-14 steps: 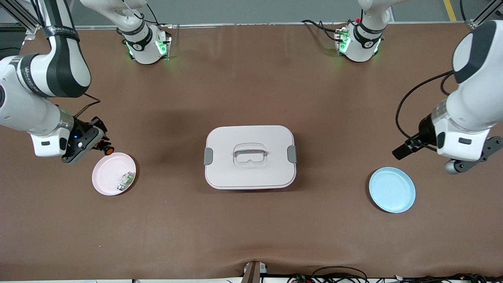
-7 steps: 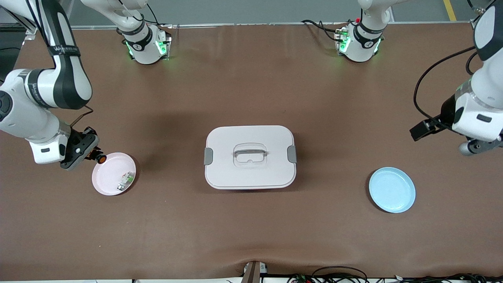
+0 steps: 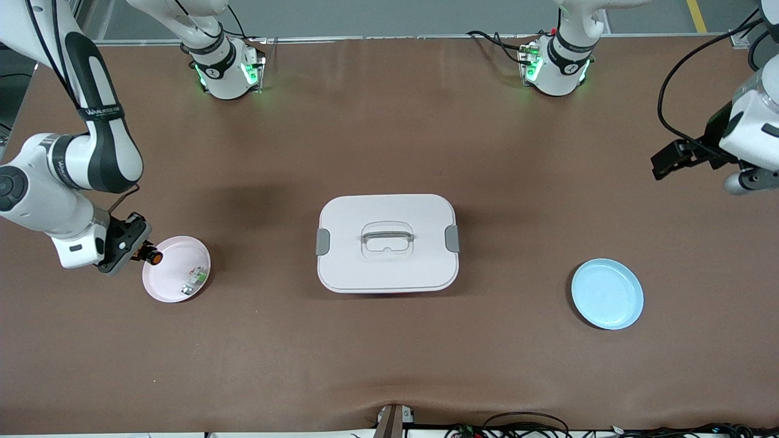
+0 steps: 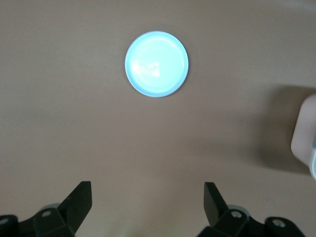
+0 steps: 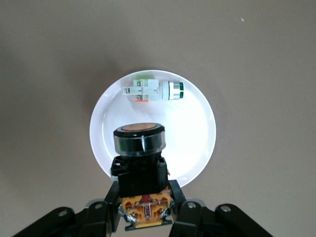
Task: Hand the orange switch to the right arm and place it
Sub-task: 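Carry the orange switch with the right gripper over the white plate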
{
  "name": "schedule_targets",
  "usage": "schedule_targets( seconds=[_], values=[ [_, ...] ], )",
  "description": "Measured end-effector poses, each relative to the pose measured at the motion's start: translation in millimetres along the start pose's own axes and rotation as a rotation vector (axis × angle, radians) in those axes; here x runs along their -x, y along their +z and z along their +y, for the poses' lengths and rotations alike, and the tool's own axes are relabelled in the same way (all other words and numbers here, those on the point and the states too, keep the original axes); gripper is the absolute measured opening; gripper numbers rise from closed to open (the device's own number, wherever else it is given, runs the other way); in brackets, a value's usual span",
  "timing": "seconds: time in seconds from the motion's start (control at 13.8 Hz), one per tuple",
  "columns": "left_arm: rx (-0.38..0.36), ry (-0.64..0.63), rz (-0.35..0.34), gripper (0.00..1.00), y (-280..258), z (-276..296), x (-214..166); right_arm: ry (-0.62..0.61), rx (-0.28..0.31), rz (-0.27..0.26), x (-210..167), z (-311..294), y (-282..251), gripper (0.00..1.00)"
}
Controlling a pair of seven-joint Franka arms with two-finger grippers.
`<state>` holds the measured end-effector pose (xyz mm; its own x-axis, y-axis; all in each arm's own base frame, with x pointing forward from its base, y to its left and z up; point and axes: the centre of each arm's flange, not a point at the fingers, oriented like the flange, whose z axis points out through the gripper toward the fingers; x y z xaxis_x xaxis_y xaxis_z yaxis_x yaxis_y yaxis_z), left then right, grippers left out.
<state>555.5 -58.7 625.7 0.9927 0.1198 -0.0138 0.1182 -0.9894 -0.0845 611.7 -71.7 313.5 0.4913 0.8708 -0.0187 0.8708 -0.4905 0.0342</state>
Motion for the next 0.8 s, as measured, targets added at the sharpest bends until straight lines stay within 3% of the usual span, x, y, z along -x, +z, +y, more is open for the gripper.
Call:
schedule_targets(
  seconds=[0.36, 0.8],
  values=[
    [0.001, 0.055, 0.009, 1.0, -11, 5, 24, -0.023, -0.005, -0.001, 4, 5, 32, 0.42],
    [0.026, 0.048, 0.001, 1.0, -10, 3, 24, -0.119, 0.002, 0.004, 18, 13, 76, 0.42]
  ],
)
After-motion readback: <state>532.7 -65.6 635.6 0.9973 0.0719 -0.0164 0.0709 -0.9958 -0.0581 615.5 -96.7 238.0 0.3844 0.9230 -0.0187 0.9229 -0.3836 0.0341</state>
